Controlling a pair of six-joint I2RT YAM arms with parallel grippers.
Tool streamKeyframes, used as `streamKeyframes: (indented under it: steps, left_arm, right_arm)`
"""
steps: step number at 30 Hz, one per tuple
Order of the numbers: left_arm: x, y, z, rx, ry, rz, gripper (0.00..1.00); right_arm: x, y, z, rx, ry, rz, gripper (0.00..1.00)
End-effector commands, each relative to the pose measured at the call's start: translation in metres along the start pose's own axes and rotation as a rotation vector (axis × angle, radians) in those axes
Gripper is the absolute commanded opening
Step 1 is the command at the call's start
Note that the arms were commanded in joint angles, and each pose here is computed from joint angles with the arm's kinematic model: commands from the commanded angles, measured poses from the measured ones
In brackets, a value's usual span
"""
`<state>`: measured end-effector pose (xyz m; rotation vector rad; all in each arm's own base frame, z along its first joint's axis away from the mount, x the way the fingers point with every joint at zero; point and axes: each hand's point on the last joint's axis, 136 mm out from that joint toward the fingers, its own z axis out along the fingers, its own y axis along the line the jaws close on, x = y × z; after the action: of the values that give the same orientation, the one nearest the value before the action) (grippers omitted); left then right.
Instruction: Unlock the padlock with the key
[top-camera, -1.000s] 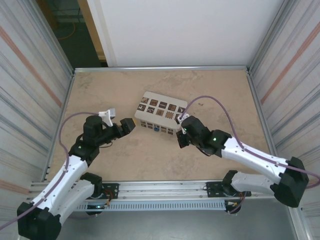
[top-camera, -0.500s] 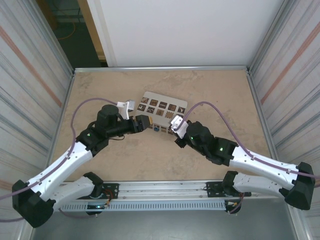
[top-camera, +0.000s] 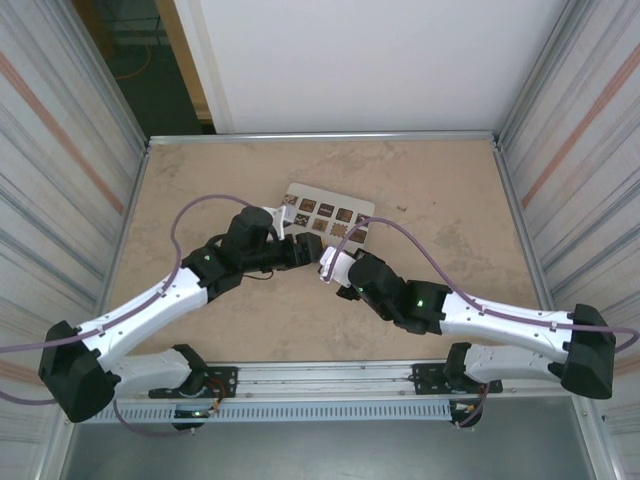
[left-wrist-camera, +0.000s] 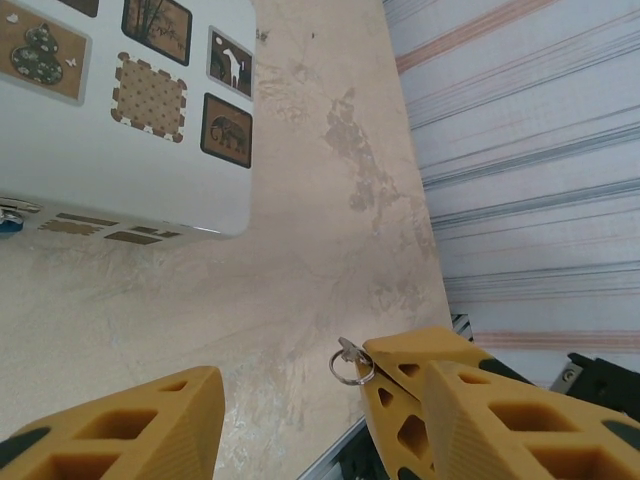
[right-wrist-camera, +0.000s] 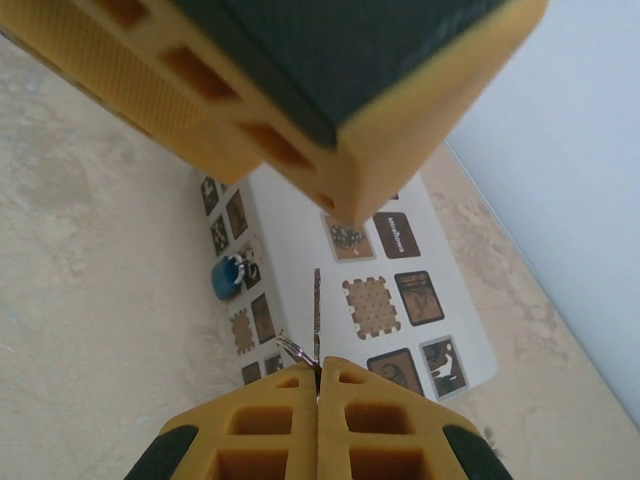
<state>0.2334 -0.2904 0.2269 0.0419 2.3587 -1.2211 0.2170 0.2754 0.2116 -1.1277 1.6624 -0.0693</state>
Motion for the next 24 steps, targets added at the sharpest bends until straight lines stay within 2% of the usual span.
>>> streamKeyframes:
  steps: [1, 11, 24]
  left_arm:
    - [-0.009, -0.015, -0.001, 0.032, -0.03, -0.019, 0.52]
    - [-0.006, -0.016, 0.009, 0.054, -0.016, -0.038, 0.47]
    - [-0.006, -0.016, 0.016, 0.068, -0.019, -0.052, 0.32]
  right_arm:
    - [-0.023, -0.013, -0.004, 0.056, -0.049, -0.009, 0.0]
    - [-0.033, -0.008, -0.002, 0.051, -0.078, -0.016, 0.0]
    - [-0.033, -0.006, 0.0, 0.065, -0.072, -0.02, 0.0]
